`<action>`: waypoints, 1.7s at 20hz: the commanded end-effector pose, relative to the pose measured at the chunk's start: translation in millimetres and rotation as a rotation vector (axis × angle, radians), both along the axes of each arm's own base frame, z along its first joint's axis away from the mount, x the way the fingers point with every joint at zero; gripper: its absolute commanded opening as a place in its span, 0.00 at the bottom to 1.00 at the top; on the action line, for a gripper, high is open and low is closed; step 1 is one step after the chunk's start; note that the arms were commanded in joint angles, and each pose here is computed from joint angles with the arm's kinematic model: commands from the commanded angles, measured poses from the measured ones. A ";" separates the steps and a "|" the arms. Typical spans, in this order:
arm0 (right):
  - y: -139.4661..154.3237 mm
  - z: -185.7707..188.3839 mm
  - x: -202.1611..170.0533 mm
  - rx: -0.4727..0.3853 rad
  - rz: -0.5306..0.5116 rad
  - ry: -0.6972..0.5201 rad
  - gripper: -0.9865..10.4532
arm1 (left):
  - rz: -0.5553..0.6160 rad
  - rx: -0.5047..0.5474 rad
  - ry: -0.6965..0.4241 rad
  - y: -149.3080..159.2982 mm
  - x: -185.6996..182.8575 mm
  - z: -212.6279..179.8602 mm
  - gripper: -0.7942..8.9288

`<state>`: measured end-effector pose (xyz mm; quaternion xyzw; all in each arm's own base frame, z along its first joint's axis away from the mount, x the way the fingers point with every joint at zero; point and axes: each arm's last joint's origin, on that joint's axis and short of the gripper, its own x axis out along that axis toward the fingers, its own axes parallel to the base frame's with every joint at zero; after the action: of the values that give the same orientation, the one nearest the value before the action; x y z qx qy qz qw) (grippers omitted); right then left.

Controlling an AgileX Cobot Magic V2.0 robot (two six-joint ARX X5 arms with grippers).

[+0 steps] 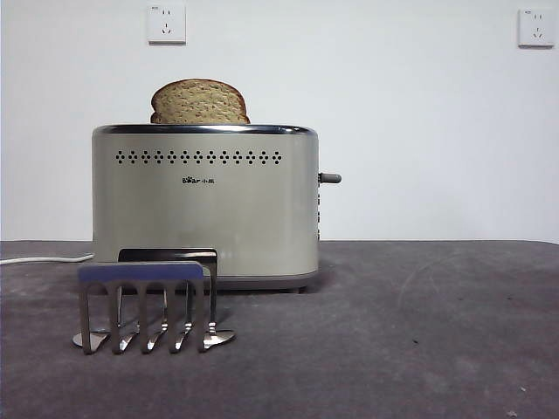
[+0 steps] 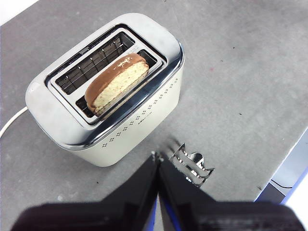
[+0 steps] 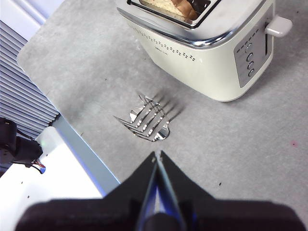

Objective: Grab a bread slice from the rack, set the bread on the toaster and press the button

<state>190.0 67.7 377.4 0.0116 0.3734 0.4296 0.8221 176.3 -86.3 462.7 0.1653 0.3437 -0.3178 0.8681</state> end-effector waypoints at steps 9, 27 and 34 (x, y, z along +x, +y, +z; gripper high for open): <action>0.3 -2.1 0.3 -0.003 0.005 0.001 0.09 | 0.014 -0.002 -0.024 -0.1 2.0 1.0 0.08; 0.3 -2.0 0.4 -0.003 0.005 0.001 0.09 | 0.366 -0.184 -0.908 87.5 -54.5 -64.2 0.08; 0.3 -2.0 0.4 -0.003 0.005 0.001 0.09 | 0.544 -0.204 -0.845 94.3 -70.6 -180.9 0.08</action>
<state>190.0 67.7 377.4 0.0115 0.3734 0.4294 0.8222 105.6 7.6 287.0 0.1095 -0.0414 -0.0208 0.9929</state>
